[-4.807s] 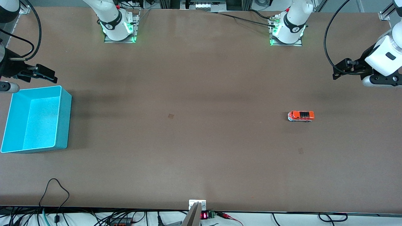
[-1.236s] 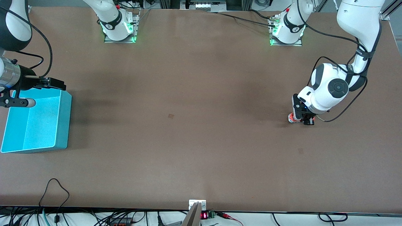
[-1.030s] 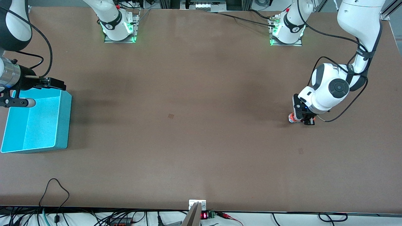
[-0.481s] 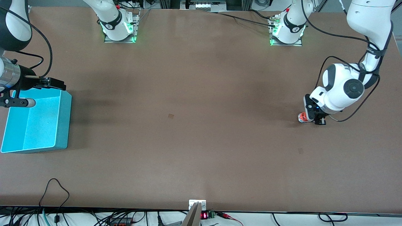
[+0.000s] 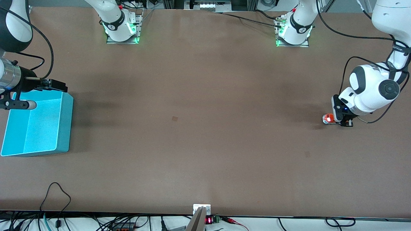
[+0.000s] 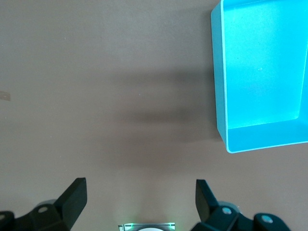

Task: Wind up bus and store in blue box
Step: 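Pull the bus backward along the table with the left gripper, then release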

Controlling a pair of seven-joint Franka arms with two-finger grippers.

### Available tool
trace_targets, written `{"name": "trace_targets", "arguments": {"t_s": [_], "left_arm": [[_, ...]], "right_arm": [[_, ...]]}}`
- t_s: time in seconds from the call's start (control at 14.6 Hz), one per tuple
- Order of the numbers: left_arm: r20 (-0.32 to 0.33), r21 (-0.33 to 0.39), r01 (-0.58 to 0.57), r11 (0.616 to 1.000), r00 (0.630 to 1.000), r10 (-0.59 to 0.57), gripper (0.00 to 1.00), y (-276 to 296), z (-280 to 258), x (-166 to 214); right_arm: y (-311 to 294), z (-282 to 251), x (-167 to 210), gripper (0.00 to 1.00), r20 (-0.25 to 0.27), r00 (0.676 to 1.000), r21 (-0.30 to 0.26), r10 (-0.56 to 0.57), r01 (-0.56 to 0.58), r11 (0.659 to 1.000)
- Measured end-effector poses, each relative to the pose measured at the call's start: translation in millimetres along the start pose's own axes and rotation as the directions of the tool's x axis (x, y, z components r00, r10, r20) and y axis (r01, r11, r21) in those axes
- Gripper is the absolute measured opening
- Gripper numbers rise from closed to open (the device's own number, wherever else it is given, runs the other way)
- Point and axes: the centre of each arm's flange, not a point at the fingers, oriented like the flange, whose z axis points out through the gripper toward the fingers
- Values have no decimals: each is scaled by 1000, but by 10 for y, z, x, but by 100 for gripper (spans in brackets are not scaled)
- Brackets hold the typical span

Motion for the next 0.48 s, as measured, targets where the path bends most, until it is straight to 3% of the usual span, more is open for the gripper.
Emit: {"name": "trace_targets", "arguments": {"t_s": [0.48], "left_arm": [[2,5,14,1000,1000,-14,47,30,29,-380]], "right_arm": [[-26,0,0,100,0,1000,-1,-4,4,1000]]}}
